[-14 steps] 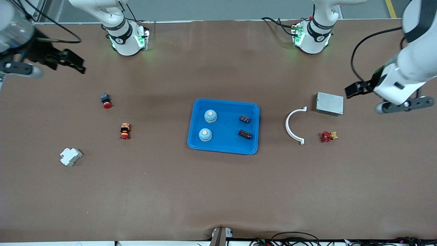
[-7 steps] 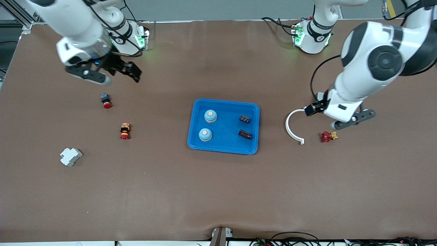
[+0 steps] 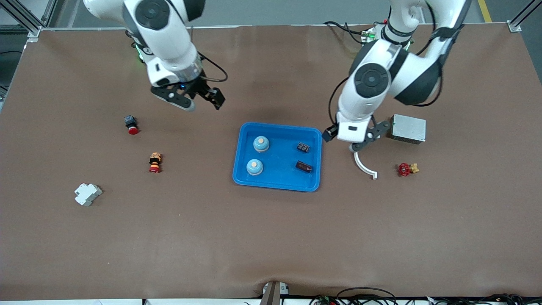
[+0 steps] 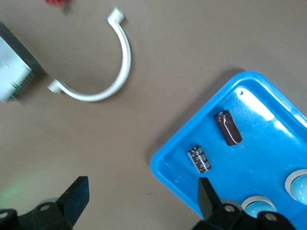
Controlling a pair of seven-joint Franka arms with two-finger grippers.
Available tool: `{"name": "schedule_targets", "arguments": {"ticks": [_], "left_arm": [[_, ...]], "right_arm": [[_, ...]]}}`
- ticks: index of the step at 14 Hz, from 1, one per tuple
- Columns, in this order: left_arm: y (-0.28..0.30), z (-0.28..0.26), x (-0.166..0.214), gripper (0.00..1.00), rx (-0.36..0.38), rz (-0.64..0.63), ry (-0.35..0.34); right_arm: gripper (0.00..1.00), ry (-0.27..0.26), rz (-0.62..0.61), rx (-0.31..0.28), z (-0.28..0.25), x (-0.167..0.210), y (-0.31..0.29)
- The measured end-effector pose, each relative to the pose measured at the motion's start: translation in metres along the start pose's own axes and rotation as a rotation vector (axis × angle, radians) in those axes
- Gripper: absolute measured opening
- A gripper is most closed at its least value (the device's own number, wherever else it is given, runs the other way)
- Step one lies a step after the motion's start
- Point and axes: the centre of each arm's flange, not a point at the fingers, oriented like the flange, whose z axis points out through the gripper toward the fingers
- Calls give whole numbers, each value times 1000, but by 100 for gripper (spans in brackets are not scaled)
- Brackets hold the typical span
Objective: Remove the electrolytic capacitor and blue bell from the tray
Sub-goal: 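Move both grippers from rest toward the blue tray, then grasp a capacitor with the left gripper while the right gripper grasps a bell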
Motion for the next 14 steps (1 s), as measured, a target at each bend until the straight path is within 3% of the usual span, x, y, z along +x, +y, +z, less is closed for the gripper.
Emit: {"name": "schedule_targets", "arguments": {"ticks": [3, 8, 10, 14], "left_arm": [[10, 46, -19, 100, -13, -77, -27], [47, 116, -53, 96, -95, -283, -70], [55, 139, -57, 92, -119, -334, -88], [57, 169, -56, 72, -102, -372, -98]], "right_arm": [[100, -2, 31, 1, 40, -14, -24], [100, -5, 71, -4, 96, -48, -53], [100, -5, 78, -7, 116, -53, -59], [100, 4, 101, 11, 145, -52, -66]]}}
